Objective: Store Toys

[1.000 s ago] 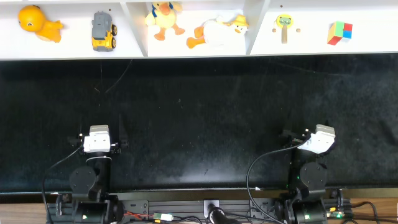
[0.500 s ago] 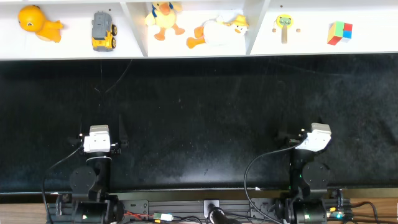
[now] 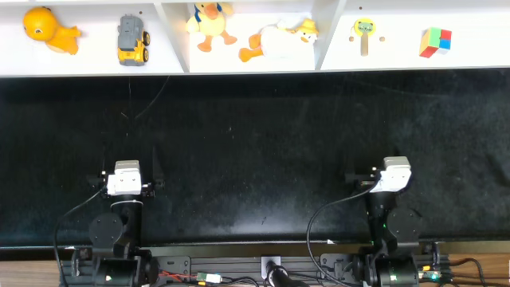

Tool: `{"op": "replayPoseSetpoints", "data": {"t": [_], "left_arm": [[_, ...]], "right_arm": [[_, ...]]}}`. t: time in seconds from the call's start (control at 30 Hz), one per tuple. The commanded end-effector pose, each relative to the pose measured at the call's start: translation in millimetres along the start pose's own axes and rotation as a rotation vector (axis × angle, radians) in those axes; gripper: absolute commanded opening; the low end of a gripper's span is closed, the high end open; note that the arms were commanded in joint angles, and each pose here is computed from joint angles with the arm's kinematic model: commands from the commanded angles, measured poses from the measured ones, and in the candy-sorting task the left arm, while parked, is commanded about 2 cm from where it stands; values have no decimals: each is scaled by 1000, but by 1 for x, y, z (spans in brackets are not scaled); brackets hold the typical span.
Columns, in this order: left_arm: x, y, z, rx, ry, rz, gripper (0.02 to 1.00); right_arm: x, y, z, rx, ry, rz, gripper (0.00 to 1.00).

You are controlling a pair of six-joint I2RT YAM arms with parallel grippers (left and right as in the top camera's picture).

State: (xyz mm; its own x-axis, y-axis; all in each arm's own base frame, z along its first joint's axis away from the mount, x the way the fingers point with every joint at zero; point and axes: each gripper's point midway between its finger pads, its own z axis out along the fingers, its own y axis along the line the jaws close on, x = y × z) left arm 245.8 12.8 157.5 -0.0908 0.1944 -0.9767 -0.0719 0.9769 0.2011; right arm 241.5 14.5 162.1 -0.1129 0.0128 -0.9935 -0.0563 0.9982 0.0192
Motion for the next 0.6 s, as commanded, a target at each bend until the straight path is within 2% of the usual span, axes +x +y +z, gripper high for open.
{"op": "replayPoseSetpoints", "data": {"t": [0.03,0.23,0.37,0.6], "left_arm": [[-1,1,-1,-8,-6,18,998],[-1,1,-1,-8,-6,18,998],[-1,1,-1,-8,-6,17,998],[-1,1,-1,-8,-6,18,998]], "right_arm": [[-4,5,-1,-25,-13,30,996],[-4,9,-1,-35,-13,19,996],[-5,5,-1,-7,-19,-64,996],[-4,10,-1,-34,-18,-68,996]]}}
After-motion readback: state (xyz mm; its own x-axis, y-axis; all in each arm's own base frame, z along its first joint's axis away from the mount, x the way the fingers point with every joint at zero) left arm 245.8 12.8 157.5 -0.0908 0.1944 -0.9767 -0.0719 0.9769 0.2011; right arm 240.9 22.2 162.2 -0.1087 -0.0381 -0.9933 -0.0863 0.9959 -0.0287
